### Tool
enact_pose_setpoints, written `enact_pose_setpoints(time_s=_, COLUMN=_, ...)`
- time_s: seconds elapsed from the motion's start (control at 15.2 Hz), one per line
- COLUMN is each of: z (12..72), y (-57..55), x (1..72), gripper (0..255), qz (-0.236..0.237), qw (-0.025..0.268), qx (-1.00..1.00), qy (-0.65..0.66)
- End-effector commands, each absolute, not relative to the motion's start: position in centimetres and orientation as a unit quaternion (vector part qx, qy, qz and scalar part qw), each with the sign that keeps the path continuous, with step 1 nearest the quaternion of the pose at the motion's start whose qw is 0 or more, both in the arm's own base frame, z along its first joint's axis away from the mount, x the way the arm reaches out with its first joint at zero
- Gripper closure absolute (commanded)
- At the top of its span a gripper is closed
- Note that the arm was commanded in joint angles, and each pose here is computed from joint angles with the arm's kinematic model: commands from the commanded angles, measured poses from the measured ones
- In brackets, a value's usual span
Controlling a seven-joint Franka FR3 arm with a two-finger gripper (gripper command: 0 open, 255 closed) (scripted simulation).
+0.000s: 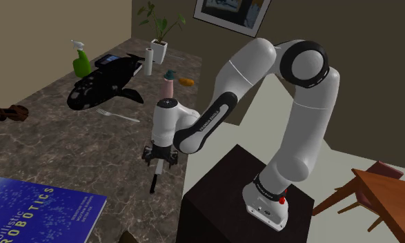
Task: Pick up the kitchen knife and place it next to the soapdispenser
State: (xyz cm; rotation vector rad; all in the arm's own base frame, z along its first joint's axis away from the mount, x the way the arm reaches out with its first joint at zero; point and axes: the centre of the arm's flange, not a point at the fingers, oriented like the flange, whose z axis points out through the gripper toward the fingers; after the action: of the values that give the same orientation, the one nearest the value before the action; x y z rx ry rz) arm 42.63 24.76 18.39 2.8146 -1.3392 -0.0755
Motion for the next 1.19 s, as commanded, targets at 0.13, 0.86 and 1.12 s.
enact_pose_setpoints(time_s=0.13, z=16.5, y=24.7, x=42.5, gripper=0, qz=-0.024, qw=0.012, qx=0.903, qy=-0.430)
enact_pose_setpoints(time_s=0.86, z=16.4, y=24.7, x=42.6, gripper=255, qz=-0.024, qw=0.012, qx=0.903, qy=-0.430)
enact_pose_setpoints(time_s=1.12, z=16.1, y=24.8, x=42.5, gripper=255, qz=-0.024, qw=0.012, qx=0.903, qy=-0.430)
